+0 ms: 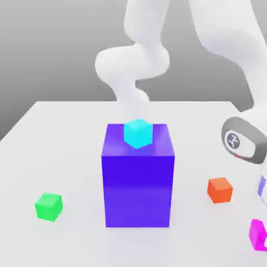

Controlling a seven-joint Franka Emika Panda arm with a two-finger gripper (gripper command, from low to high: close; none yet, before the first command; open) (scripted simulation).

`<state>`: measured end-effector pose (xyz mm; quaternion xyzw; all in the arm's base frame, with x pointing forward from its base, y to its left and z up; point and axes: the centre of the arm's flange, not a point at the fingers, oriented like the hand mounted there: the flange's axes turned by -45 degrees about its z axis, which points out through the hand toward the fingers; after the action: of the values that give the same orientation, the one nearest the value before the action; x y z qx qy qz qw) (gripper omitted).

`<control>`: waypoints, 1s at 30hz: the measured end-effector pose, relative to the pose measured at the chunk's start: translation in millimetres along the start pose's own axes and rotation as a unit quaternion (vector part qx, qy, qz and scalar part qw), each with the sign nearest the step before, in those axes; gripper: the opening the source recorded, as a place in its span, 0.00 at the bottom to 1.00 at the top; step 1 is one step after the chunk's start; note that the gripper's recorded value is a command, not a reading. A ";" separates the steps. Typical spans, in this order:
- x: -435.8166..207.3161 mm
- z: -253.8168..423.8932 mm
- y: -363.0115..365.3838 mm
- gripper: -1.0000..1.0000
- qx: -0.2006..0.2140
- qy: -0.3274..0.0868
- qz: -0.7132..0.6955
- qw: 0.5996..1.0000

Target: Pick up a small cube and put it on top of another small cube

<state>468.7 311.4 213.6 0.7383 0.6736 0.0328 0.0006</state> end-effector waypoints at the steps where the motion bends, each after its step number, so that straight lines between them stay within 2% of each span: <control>1: -15.9 -12.2 13.8 0.00 -0.011 0.003 0.011 1.000; 6: -134.9 -49.5 61.5 0.00 -0.042 -0.007 0.090 0.995; 12: -293.4 -81.7 67.6 0.00 -0.061 -0.017 0.201 0.978; 16: -454.1 -98.8 26.0 0.00 -0.065 -0.022 0.332 0.941; 18: -527.7 -88.6 -29.7 0.00 -0.039 -0.028 0.403 0.914; 21: -550.3 -59.5 -80.8 0.00 0.003 -0.030 0.437 0.899; 29: -551.2 -3.2 -88.8 0.00 0.010 -0.030 0.437 0.899; 30: -551.5 2.8 -90.1 1.00 0.010 -0.030 0.437 0.899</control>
<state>329.4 -228.7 180.4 0.9592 0.2827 0.0004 -0.0008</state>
